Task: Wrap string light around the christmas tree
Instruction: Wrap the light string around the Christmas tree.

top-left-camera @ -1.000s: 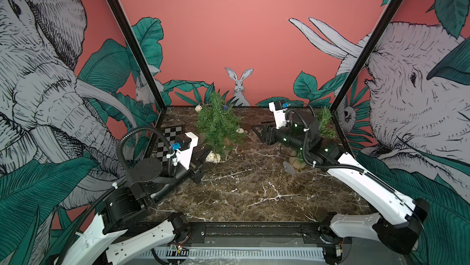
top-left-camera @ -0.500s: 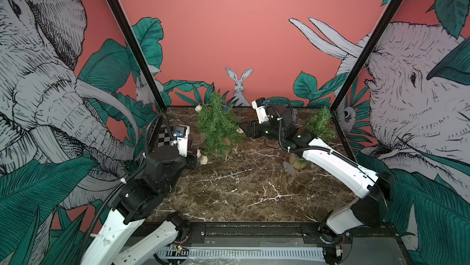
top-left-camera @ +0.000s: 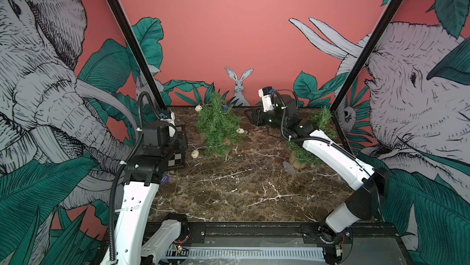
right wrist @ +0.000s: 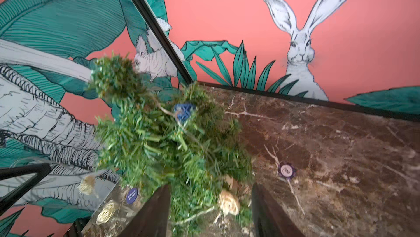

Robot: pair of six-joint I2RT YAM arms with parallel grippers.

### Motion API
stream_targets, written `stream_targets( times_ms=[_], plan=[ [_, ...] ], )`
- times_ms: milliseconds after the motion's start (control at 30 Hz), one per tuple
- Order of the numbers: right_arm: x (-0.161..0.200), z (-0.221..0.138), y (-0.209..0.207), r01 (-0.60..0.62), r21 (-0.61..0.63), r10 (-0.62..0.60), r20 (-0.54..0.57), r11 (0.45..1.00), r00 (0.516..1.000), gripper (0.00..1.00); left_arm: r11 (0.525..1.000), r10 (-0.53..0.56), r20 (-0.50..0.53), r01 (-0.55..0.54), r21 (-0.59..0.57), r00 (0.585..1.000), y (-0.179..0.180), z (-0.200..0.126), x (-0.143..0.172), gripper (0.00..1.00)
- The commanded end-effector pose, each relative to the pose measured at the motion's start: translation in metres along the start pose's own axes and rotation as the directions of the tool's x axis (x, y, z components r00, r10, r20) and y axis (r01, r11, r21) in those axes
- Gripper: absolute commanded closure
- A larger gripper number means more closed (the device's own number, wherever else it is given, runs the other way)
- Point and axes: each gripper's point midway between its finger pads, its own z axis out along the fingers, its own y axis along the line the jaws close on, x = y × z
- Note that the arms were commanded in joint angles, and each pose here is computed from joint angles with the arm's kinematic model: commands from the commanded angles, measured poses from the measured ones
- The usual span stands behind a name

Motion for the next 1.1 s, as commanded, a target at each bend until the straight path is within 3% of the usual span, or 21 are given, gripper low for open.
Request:
stream_targets(
  times_ms=[0,100,267,300,333,367,400,467,567,733,900,1067],
  plan=[
    [-0.024,0.024,-0.01,0.054,0.019,-0.055,0.042,0.998,0.998,0.41,0.998,0.039,0.043,-0.036,-0.057,0.998,0.009,0.004,-0.024,1.0],
    [-0.047,0.052,-0.016,0.086,0.027,-0.088,0.064,0.996,0.994,0.41,0.983,-0.007,-0.003,0.006,-0.182,1.0,0.038,0.023,-0.035,1.0],
    [-0.064,0.1,-0.035,0.107,0.04,-0.109,0.074,0.993,0.991,0.42,0.956,-0.106,-0.113,0.07,-0.286,0.988,0.063,0.066,-0.034,1.0],
    [-0.064,0.108,-0.038,0.095,0.037,-0.097,0.066,0.995,0.993,0.43,0.961,-0.128,-0.157,0.083,-0.265,0.979,0.058,0.076,-0.031,1.0],
    [-0.062,0.114,-0.04,0.085,0.031,-0.087,0.057,0.996,0.995,0.43,0.976,-0.17,-0.2,0.137,-0.166,0.965,0.042,0.082,-0.029,1.0],
    [-0.057,0.12,-0.04,0.078,0.017,-0.078,0.037,0.997,0.996,0.44,0.971,-0.224,-0.229,0.236,0.029,0.947,0.012,0.089,-0.031,1.0],
    [-0.054,0.124,-0.039,0.07,0.005,-0.07,0.025,0.998,0.997,0.45,0.935,-0.281,-0.203,0.316,0.163,0.938,-0.009,0.091,-0.039,1.0],
    [-0.045,0.127,-0.039,0.037,-0.002,-0.037,-0.002,0.999,0.999,0.47,0.925,-0.316,-0.151,0.339,0.172,0.937,-0.008,0.087,-0.046,1.0],
    [-0.037,0.115,-0.038,-0.004,-0.004,0.003,-0.016,1.0,1.0,0.47,0.954,-0.288,-0.144,0.297,0.046,0.947,0.016,0.085,-0.037,1.0],
    [-0.036,0.058,-0.046,0.004,0.094,-0.01,0.055,0.996,0.998,0.45,0.952,-0.293,-0.127,0.301,0.048,0.948,0.019,0.075,-0.038,1.0],
    [-0.005,-0.003,-0.044,-0.025,0.173,0.021,0.022,0.985,1.0,0.44,0.958,-0.269,-0.092,0.276,0.074,0.959,0.014,0.055,-0.045,1.0],
    [0.026,-0.047,0.018,0.157,0.17,-0.155,-0.023,0.973,0.988,0.45,0.95,-0.256,-0.045,0.26,0.172,0.966,-0.002,0.029,-0.046,1.0]
  ],
)
